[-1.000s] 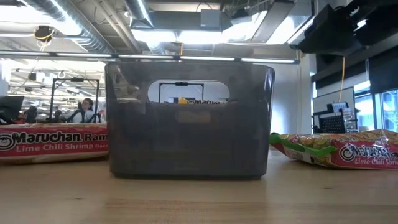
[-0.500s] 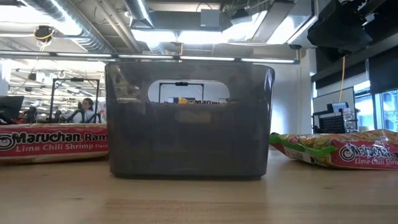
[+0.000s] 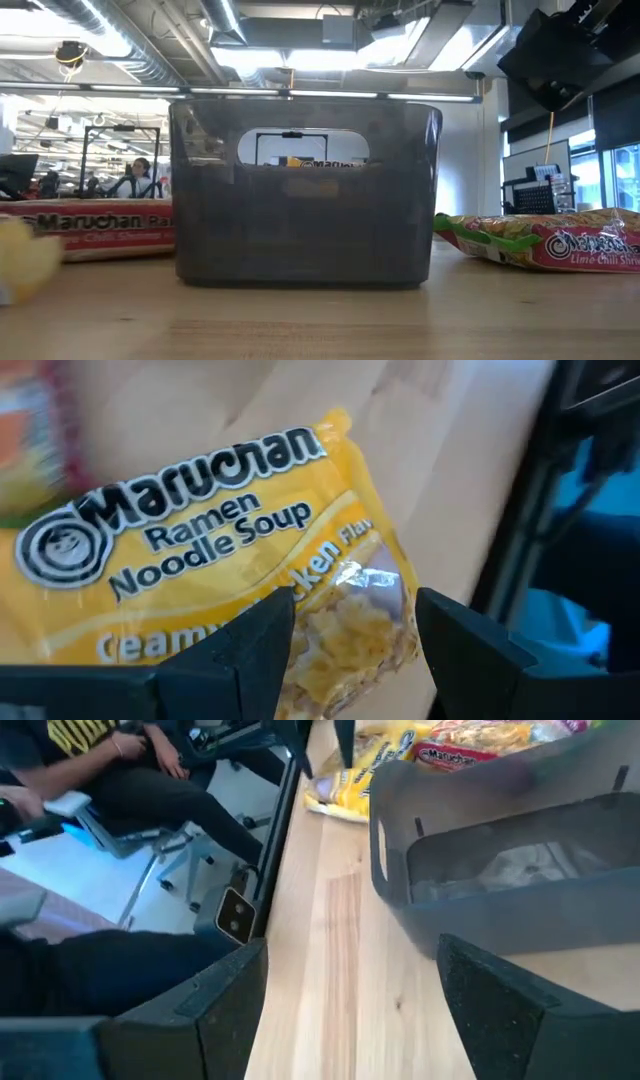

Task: Sort Maruchan noodles
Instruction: Put the yellow noodle pack into the transparent bin

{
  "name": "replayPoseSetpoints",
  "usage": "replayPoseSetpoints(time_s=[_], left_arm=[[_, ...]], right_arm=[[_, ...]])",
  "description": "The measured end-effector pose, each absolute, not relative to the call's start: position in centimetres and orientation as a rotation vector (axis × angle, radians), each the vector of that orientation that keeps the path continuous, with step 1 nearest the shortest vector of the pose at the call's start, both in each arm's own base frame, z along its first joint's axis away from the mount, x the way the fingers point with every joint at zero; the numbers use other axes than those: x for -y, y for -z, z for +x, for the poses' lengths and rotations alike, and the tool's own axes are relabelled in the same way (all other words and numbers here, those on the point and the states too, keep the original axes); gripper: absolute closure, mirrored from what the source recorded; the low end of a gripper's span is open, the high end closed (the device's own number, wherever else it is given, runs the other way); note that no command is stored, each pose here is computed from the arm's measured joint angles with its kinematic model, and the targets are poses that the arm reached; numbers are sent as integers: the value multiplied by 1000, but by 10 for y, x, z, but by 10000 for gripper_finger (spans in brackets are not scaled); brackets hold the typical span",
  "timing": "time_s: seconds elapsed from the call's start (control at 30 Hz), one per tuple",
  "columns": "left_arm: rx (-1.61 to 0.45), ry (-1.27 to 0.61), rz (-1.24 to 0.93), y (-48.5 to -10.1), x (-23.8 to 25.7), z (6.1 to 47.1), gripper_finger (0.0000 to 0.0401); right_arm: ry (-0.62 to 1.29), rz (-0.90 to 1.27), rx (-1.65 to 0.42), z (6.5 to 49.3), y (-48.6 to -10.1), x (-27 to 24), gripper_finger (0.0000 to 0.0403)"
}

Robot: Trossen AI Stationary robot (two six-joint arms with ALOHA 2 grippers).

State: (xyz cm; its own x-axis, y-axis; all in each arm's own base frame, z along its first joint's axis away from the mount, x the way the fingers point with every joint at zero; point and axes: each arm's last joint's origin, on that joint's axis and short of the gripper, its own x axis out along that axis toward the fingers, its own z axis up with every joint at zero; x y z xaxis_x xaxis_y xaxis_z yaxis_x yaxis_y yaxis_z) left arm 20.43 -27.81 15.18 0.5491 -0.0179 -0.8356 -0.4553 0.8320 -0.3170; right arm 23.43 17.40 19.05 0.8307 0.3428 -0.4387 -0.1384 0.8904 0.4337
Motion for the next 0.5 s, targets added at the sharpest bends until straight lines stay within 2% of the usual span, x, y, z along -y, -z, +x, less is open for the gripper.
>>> replayPoseSetpoints(time_s=[0.27,0.5], left_arm=[[-887,-144,-525,-152,284,220,193],[-800,-107,-505,-157,285,234,193]], right_arm=[[-278,408,-493,228,-190,-190,134],[-289,439,-536,250,-186,-215,134]])
